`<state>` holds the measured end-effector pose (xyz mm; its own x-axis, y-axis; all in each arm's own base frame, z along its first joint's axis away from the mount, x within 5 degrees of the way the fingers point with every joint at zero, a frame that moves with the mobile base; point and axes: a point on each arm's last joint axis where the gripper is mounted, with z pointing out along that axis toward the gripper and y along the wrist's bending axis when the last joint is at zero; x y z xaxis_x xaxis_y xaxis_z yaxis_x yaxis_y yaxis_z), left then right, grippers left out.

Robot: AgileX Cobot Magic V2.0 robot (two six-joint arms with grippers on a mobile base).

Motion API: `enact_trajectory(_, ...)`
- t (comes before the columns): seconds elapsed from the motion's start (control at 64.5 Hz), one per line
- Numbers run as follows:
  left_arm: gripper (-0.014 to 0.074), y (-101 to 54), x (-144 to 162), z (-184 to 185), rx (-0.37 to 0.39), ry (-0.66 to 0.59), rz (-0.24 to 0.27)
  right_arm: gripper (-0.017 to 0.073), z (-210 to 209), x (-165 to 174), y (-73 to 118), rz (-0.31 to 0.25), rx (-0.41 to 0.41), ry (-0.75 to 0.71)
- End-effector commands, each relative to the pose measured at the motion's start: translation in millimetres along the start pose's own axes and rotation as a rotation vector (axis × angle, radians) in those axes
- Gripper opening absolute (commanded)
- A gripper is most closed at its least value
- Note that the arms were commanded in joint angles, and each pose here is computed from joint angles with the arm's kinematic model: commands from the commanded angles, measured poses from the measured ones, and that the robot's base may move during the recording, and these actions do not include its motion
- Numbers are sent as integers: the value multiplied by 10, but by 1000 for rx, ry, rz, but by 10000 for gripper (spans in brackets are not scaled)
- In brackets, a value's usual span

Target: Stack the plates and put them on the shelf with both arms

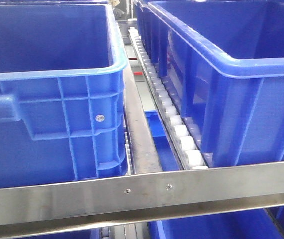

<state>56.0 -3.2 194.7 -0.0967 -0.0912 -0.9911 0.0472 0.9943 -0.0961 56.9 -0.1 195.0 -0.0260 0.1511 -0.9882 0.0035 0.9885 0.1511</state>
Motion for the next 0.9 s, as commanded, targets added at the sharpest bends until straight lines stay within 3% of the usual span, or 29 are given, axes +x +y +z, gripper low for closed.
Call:
enact_trajectory(0.0, 90, -8, -86, -19, 10, -111, -11, 53, -19, -88, 19, -9, -22, -102)
enact_trajectory(0.883, 90, -8, -86, -19, 10, -111, -11, 53, -19, -88, 19, -9, -22, -102)
